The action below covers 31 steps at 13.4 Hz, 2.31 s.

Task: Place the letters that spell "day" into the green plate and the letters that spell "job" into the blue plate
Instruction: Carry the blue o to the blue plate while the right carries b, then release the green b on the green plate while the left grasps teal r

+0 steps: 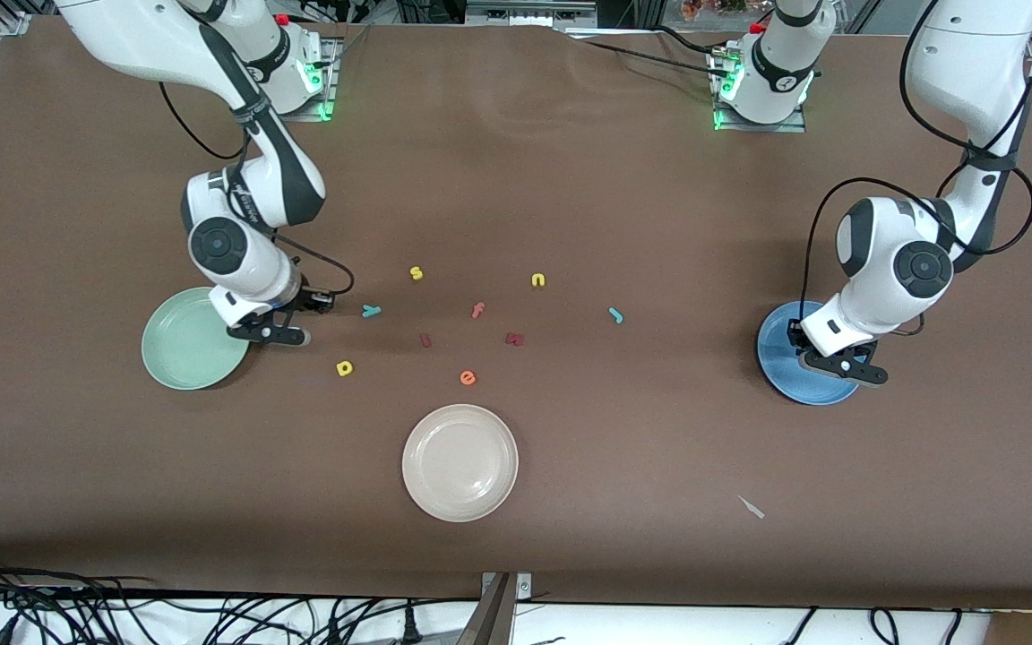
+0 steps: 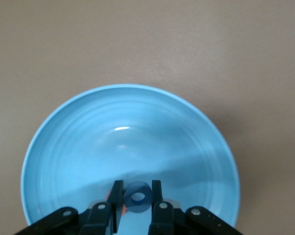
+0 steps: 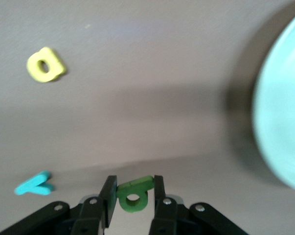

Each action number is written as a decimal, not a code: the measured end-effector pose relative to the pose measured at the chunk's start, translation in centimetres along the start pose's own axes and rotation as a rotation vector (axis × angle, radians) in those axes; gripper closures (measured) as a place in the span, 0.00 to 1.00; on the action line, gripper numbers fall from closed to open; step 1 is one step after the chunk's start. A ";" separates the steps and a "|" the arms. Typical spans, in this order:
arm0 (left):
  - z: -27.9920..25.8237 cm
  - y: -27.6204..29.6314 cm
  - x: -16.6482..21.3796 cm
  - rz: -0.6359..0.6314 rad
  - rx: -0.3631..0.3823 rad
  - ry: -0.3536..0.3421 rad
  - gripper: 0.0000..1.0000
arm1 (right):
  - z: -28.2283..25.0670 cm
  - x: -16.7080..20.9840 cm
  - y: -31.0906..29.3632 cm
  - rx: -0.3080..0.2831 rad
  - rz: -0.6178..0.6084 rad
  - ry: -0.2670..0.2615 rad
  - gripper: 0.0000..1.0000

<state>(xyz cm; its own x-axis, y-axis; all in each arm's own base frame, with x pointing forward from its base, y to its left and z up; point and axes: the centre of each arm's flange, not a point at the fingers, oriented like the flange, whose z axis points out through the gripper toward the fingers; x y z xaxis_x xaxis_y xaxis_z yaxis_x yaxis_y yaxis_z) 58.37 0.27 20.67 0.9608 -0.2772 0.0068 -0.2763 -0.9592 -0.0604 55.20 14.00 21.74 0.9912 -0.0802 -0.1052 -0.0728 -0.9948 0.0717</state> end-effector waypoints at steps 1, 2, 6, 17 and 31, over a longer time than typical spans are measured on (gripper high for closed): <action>0.0 -0.1 0.0 0.003 0.001 0.002 0.74 | -0.3 0.7 1.4 -0.009 -0.026 -0.001 0.66; -0.1 -0.1 0.1 0.005 0.001 0.005 0.69 | -0.6 1.4 3.0 -0.017 -0.054 -0.002 0.66; -0.8 1.1 0.7 0.026 0.002 0.020 0.52 | -1.1 3.4 9.3 -0.043 -0.164 0.009 0.66; -2.8 22.0 2.2 -0.112 -0.192 0.013 0.31 | -0.3 7.8 15.6 -0.035 -0.273 0.010 0.33; 0.8 33.0 1.6 -0.387 -0.181 -0.045 0.31 | -4.0 7.2 -2.1 0.047 -0.250 0.010 0.00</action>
<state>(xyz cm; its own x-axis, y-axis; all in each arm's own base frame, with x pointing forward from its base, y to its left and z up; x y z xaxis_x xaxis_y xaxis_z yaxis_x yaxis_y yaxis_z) 50.83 -31.74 17.86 0.9934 0.1035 -0.0492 0.1086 -0.9875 0.1146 62.93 15.74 24.79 0.9800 0.1695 -0.1042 0.1703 -0.9854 -0.0017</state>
